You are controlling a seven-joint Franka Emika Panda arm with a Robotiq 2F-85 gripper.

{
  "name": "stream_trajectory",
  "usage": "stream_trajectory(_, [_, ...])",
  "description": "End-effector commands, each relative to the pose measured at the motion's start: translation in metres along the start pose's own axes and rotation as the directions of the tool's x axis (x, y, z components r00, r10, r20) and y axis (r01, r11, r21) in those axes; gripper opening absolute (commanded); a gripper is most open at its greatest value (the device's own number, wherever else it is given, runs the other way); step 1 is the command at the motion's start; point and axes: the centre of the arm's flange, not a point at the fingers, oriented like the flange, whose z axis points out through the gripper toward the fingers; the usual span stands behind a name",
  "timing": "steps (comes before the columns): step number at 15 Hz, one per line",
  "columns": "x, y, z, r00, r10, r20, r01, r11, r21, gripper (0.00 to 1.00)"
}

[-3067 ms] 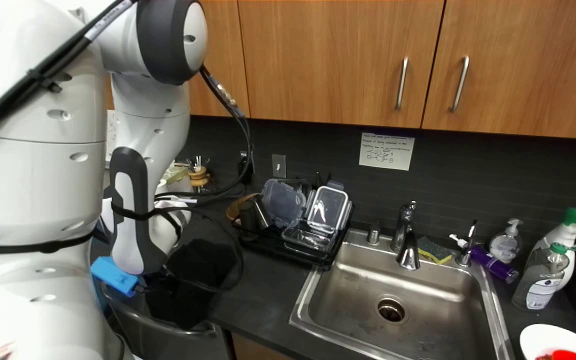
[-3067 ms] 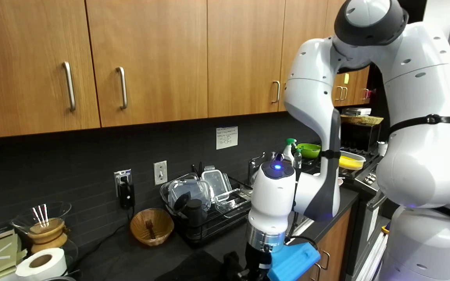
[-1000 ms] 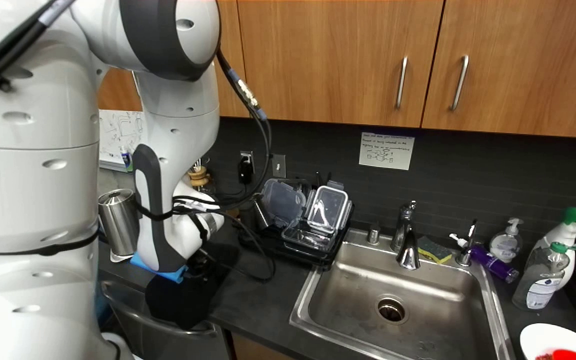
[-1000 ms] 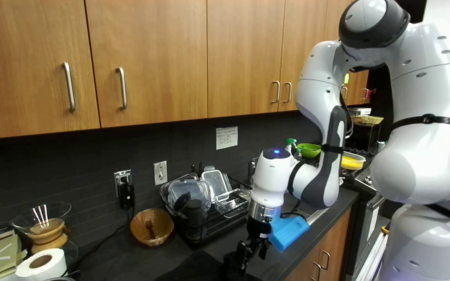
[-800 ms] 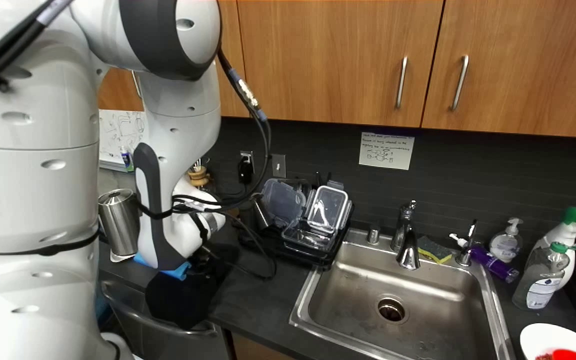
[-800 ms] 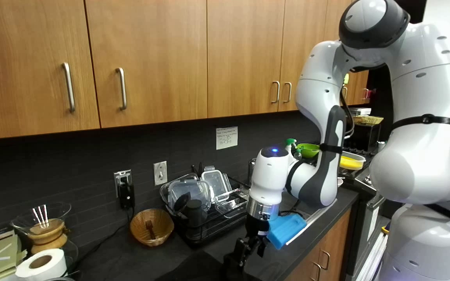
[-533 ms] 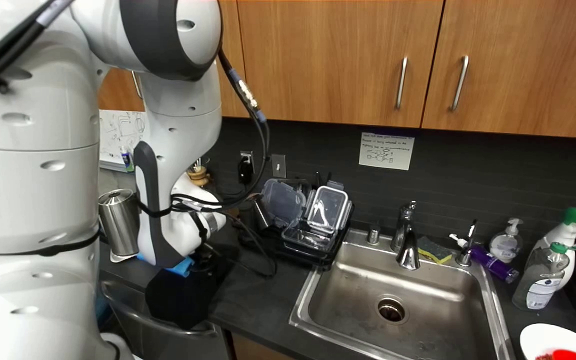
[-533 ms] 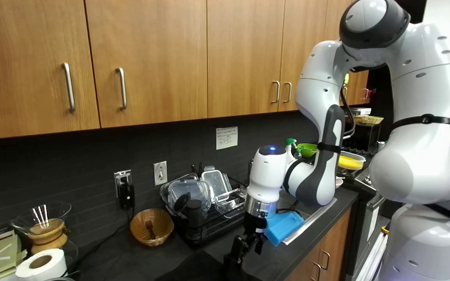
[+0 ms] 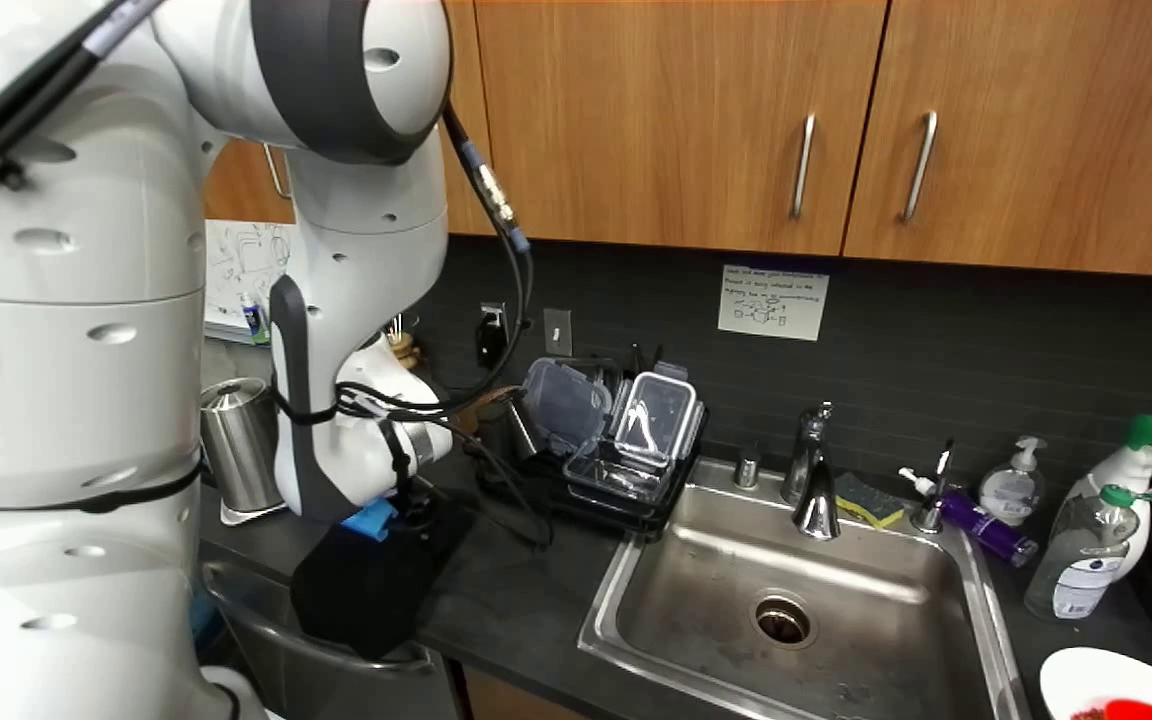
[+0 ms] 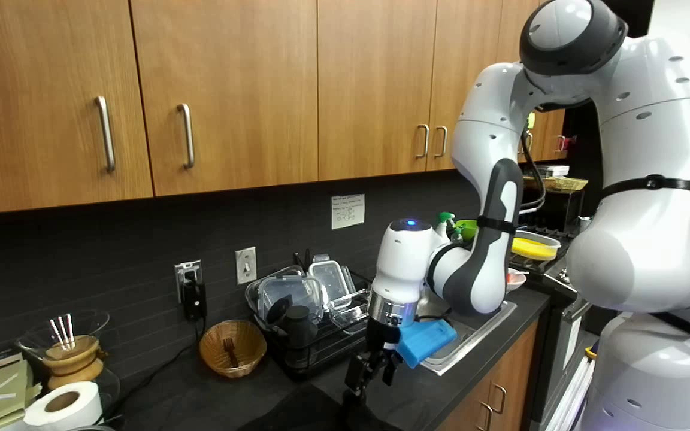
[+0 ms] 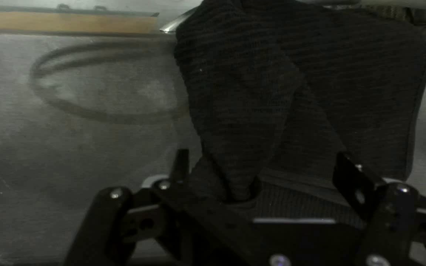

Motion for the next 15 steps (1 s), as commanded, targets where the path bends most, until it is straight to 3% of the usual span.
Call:
stream_trajectory(1, [0.003,0.001,0.002,1.000,-0.002,0.003,0.002,1.000,0.011,1.00])
stream_trajectory(9, [0.004,-0.001,0.003,1.000,-0.014,0.001,0.014,1.000,0.014,1.00])
stream_trajectory(15, [0.026,0.014,0.025,0.999,0.003,0.036,-0.003,1.000,-0.004,1.00])
